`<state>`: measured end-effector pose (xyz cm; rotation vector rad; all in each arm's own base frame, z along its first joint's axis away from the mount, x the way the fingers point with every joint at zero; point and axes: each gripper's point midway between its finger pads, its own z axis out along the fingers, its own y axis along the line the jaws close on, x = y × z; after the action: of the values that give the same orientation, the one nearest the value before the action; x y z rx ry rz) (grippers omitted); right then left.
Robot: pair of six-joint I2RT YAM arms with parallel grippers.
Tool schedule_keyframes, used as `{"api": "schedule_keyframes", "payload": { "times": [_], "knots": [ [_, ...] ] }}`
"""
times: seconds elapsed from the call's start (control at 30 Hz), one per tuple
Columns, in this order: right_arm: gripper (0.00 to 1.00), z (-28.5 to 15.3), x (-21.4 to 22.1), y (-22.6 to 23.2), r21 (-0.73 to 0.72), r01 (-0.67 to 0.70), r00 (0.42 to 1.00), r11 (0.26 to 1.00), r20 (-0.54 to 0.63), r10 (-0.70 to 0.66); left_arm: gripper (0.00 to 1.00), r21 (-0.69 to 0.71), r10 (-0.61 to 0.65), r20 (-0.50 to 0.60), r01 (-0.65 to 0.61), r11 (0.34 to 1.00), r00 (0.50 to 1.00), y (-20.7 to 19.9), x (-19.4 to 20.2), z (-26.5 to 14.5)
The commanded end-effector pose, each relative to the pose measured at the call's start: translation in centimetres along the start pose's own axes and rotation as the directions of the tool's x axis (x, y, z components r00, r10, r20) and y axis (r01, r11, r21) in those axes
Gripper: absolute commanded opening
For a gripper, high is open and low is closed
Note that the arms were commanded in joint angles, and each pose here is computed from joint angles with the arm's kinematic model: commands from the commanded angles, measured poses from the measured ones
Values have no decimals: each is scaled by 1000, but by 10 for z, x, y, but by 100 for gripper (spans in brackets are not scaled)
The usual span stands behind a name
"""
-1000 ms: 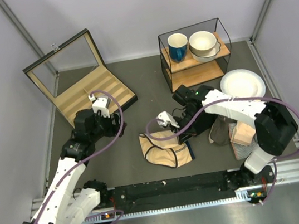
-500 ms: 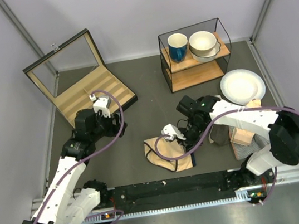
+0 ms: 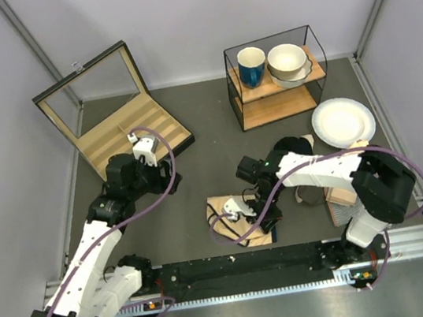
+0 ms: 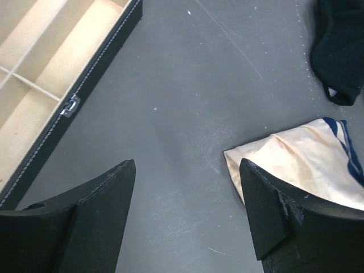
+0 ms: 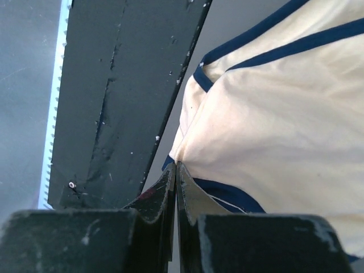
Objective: Roll the underwear
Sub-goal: Fold the underwear at the center of the board.
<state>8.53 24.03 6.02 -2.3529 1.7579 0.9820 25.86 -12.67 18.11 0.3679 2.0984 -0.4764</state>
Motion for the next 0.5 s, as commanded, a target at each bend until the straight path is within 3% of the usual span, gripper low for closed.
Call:
{"api": "schedule_keyframes", "payload": {
  "times": [0.0, 0.13, 0.3, 0.33, 0.47],
  "knots": [
    [0, 16, 6, 3, -46, -22, 999, 999, -46, 20, 78, 81, -72, -6, 72, 994, 997, -15, -4, 7],
    [1, 20, 14, 3, -56, -48, 996, 997, -73, 44, 75, 147, -207, -91, 219, 965, 974, -32, 7, 16],
    [26, 5, 4, 10, -44, -37, 998, 998, -46, 35, 69, 189, -364, -203, 401, 896, 909, -49, 30, 32],
    [33, -4, -2, 6, -24, -48, 999, 999, -6, 48, 69, 183, -380, -207, 417, 890, 902, -49, 31, 35],
    [45, -51, -18, -15, 80, -118, 981, 990, 162, 104, 66, 182, -410, -215, 449, 875, 886, -54, 34, 39]
  ]
}}
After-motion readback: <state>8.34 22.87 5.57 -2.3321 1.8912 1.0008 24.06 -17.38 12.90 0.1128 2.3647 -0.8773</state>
